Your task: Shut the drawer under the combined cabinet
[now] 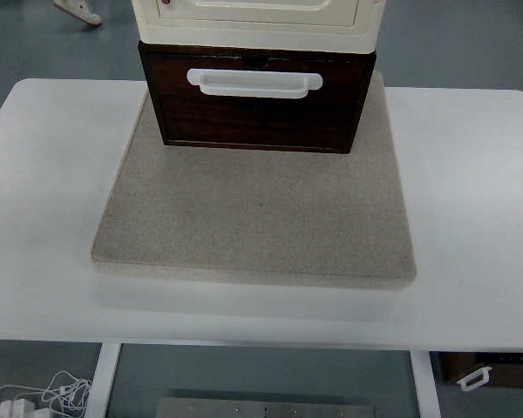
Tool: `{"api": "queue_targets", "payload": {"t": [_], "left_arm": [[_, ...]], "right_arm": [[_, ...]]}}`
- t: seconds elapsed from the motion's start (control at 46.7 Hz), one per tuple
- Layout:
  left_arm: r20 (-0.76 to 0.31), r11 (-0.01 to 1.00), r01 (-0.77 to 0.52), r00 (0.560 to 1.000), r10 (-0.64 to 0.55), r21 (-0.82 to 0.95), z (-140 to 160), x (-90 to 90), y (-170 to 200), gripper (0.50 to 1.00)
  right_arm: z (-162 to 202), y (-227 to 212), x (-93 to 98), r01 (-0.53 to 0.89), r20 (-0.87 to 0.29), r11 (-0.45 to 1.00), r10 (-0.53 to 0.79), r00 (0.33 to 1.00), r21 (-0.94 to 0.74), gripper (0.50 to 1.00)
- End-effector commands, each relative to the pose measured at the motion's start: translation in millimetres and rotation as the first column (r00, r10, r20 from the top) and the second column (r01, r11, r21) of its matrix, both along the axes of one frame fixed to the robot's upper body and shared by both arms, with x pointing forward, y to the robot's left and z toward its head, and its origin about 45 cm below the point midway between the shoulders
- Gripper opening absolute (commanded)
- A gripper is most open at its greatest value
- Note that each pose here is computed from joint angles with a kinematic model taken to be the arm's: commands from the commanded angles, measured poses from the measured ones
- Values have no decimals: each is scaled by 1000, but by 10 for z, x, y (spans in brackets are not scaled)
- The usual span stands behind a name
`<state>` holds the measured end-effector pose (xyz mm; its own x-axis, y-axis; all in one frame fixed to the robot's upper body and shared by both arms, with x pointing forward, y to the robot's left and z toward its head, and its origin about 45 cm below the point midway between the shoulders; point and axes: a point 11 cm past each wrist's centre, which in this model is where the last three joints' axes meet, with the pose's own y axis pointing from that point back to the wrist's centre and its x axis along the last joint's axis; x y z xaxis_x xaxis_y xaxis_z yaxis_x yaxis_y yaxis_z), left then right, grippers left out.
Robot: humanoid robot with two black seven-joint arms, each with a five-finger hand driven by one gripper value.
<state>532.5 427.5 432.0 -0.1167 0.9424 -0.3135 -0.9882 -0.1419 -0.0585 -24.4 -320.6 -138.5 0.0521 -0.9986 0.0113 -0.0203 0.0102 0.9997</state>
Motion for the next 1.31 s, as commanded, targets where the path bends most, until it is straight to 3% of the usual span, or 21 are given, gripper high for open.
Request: {"api": "queue_targets", "payload": {"t": [0.0,0.193,0.6,0.985,1.285], "left_arm": [[-55,1000,-14,998,12,-28,-218,-26,83,1000],[-58,972,17,998,-31,-233,-619,-99,106,1000],[-71,923,96,989,-132,-371,-1336,-172,-228,1000],[-63,871,105,986,-153,-479,-1640,-184,-473,1000],[-16,854,136,986,-166,-502,-1644,-158,-623,1000]], "right_arm": [[0,1,0,0,0,1000,0,1000,1,952],[0,-1,0,0,0,1000,0,1000,-1,952],[0,-1,0,0,0,1000,0,1000,-1,952],[0,-1,0,0,0,1000,0,1000,-1,952],[0,1,0,0,0,1000,0,1000,1,952]]}}
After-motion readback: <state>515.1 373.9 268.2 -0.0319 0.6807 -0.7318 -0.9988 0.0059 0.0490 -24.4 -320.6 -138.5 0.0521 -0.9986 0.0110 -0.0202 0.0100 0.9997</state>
